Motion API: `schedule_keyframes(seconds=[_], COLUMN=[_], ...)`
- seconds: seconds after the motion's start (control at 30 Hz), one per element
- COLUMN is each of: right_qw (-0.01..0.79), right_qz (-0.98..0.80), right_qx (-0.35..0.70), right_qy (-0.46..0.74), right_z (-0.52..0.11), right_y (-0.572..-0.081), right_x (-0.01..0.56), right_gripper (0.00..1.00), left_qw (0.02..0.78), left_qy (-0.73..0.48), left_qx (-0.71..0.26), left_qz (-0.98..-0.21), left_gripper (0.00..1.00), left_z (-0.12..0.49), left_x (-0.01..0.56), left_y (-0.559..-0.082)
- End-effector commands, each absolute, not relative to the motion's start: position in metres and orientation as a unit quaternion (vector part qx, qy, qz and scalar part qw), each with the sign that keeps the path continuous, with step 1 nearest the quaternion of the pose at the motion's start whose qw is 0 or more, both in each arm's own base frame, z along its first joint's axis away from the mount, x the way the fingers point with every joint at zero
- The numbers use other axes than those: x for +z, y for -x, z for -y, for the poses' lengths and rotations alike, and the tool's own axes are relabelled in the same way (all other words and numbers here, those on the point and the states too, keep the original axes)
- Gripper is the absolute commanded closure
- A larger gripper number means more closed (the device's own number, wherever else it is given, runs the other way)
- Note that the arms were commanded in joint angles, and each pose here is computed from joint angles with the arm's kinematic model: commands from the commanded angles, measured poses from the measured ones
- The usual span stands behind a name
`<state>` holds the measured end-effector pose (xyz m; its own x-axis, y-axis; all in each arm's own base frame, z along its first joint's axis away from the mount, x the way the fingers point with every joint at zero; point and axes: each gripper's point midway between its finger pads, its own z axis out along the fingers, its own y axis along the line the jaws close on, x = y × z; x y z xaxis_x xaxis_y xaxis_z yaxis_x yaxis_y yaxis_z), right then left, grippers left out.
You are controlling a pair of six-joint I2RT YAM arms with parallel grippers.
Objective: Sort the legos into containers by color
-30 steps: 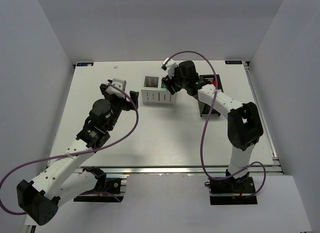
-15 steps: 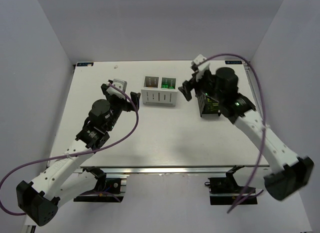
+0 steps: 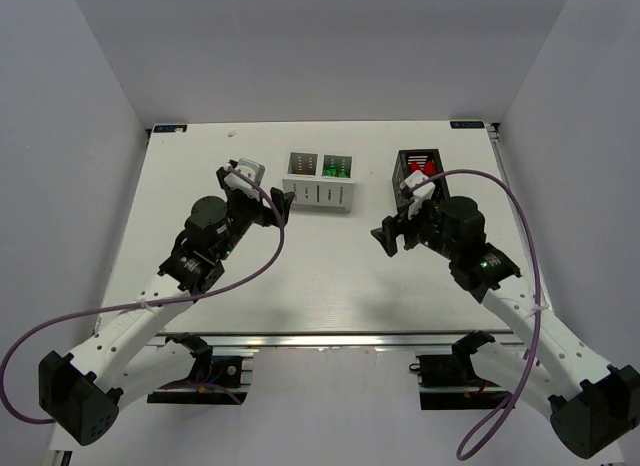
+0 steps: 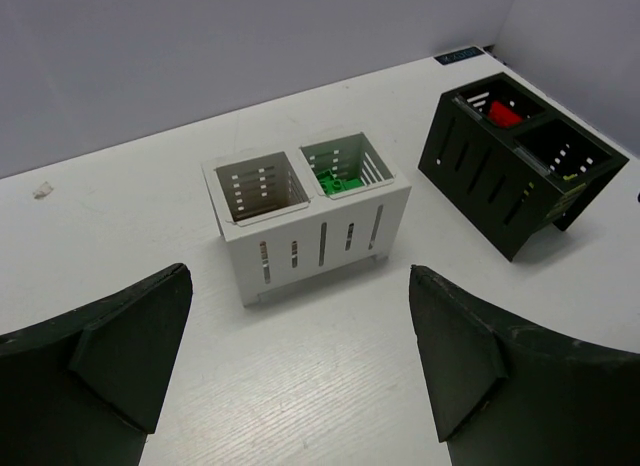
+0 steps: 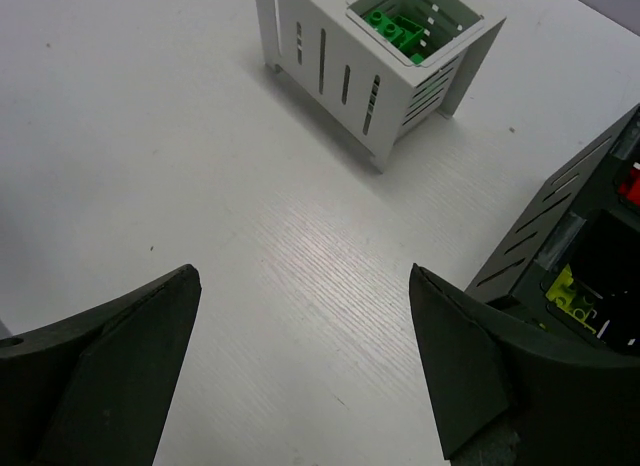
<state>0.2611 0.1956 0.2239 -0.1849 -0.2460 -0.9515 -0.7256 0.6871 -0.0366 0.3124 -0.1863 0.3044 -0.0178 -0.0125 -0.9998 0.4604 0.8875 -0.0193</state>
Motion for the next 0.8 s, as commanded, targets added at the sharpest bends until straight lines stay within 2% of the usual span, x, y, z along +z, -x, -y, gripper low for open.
schedule_keyframes(seconds=[0.0, 0.27, 0.57, 0.77], right_qw=[0.582, 0.618, 0.637, 0.632], right_qz=[-0.731, -0.721, -0.724, -0.728], right_qx=[0.223, 0.203, 0.115, 0.110], right_qy=[0.278, 0.238, 0.238, 0.244], right_z=[-0.192, -0.181, -0.159, -0.160], right_y=[-0.272, -0.282, -0.305, -0.307], right_x=[0.246, 0.264, 0.237, 0.232], right_gripper=[0.11, 0.11, 0.11, 0.11], left_qw=[0.679, 0.681, 0.681, 0.680], left_qy=[-0.171, -0.177, -0.178, -0.181], left_qx=[-0.192, -0.196, -0.197, -0.198], left_qz=[-0.688, -0.683, -0.682, -0.682], left_gripper=[0.02, 0.02, 0.02, 0.02], left_z=[0.193, 0.194, 0.194, 0.195], left_x=[0.303, 0.307, 0.307, 0.307], left_y=[-0.311, -0.308, -0.307, -0.307])
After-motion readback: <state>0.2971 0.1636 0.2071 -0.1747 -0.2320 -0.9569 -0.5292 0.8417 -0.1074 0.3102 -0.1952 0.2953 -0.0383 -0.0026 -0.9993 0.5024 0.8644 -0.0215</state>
